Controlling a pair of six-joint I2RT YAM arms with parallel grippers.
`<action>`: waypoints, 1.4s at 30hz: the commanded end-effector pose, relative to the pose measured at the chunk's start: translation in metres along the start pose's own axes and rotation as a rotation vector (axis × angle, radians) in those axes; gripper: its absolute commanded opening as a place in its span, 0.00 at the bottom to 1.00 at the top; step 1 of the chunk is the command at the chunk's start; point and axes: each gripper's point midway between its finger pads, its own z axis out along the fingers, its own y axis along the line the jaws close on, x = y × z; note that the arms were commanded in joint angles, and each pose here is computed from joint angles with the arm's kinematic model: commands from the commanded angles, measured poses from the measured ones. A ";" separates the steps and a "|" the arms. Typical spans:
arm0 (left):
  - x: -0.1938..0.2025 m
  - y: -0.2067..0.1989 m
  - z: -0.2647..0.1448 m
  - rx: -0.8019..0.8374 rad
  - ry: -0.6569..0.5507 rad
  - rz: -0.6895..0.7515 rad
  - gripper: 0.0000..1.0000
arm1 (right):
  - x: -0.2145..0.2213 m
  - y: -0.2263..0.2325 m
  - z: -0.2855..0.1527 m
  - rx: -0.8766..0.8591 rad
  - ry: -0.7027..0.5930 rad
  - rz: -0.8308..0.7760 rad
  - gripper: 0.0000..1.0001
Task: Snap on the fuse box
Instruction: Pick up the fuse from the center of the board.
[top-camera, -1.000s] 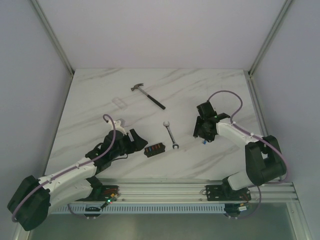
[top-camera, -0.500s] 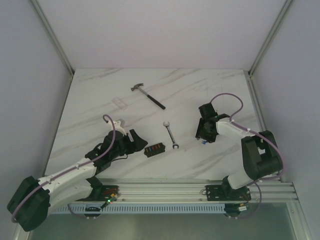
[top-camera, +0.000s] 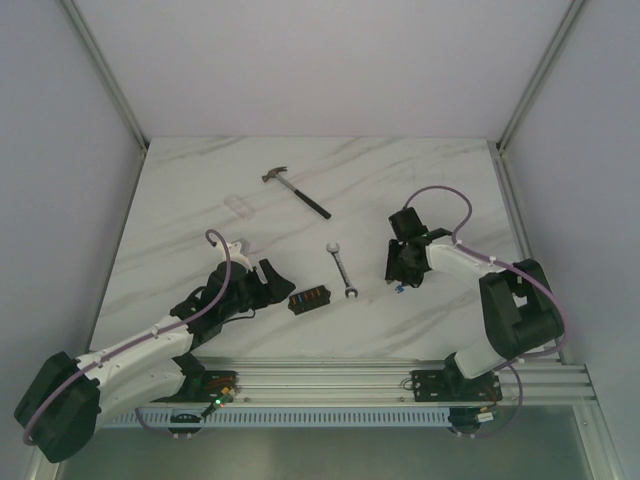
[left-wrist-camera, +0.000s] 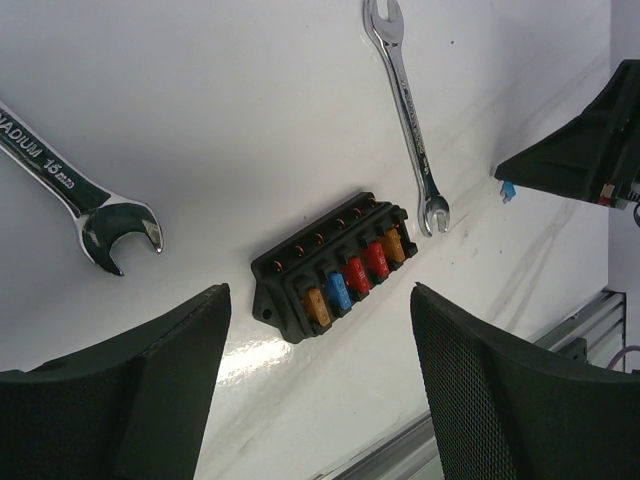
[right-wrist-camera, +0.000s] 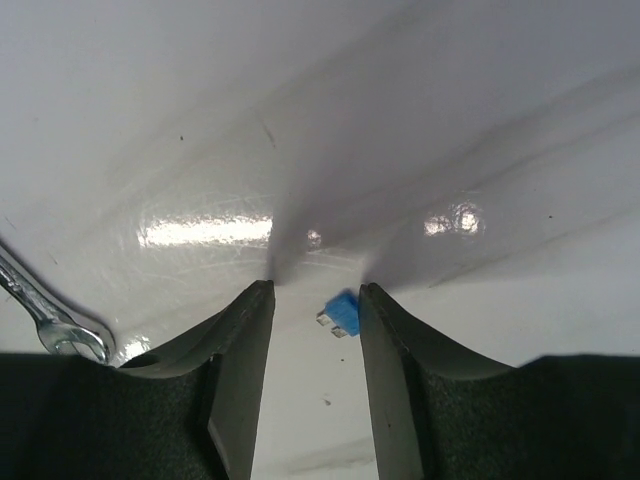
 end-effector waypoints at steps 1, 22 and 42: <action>0.002 0.001 0.000 -0.002 0.010 -0.002 0.82 | 0.016 0.001 -0.003 0.006 0.083 -0.070 0.45; 0.001 0.002 0.003 -0.012 0.019 0.022 0.82 | 0.045 0.016 -0.028 -0.061 0.072 0.148 0.53; 0.003 0.003 0.001 -0.008 0.015 0.007 0.82 | 0.024 0.002 0.006 0.083 0.042 0.069 0.53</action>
